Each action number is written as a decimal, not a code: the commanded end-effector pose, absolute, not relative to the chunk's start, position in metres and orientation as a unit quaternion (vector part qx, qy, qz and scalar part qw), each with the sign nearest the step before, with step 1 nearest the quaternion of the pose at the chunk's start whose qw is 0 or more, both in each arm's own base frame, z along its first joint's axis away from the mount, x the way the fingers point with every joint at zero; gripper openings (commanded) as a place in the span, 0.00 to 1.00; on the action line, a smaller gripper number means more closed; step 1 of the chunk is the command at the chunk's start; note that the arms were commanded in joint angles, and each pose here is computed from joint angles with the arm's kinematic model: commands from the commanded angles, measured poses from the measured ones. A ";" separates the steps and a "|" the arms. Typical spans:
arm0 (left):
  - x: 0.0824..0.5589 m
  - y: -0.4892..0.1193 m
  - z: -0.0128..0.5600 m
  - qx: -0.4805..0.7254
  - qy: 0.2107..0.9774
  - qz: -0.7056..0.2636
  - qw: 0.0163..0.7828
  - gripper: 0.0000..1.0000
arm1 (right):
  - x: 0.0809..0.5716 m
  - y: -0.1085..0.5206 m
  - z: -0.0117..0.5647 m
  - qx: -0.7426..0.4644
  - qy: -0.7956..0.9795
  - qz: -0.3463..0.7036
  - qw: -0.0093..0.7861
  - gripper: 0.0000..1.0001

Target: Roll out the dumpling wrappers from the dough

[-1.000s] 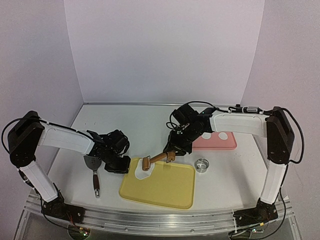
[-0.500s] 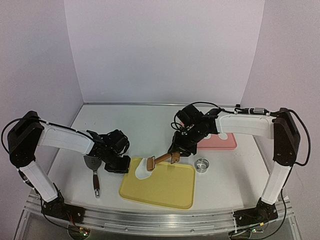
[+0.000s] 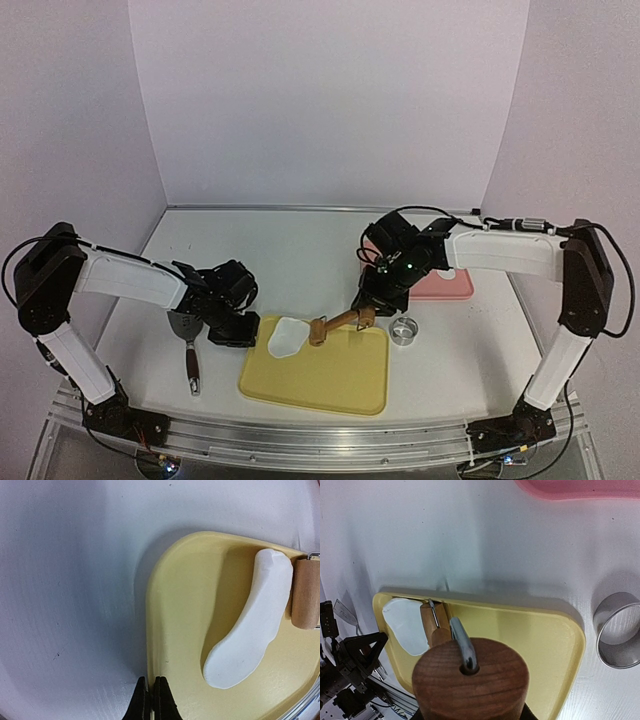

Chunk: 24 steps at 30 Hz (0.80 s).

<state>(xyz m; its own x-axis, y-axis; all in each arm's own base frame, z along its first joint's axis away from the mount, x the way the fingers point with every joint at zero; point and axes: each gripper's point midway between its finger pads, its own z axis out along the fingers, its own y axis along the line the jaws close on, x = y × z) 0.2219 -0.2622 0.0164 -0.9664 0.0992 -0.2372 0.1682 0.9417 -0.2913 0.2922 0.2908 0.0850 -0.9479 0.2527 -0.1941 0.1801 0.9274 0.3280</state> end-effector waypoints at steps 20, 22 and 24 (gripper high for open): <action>0.231 -0.273 0.040 0.097 0.972 -0.174 0.128 0.00 | 0.267 0.256 0.172 0.019 0.981 0.054 0.183 0.00; 0.230 -0.277 0.042 0.105 0.969 -0.181 0.128 0.00 | 0.271 0.287 0.180 0.005 0.977 0.103 0.188 0.00; 0.231 -0.278 0.044 0.110 0.968 -0.184 0.129 0.00 | 0.273 0.309 0.182 -0.004 0.973 0.139 0.184 0.00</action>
<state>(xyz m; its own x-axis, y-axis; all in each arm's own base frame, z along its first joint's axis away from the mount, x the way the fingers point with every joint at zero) 0.2197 -0.2622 0.0197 -0.9611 0.1456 -0.2348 0.2109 0.9356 -0.2832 0.2666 0.2671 0.1650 -0.9375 0.0726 -0.3404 0.0238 0.9891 0.1454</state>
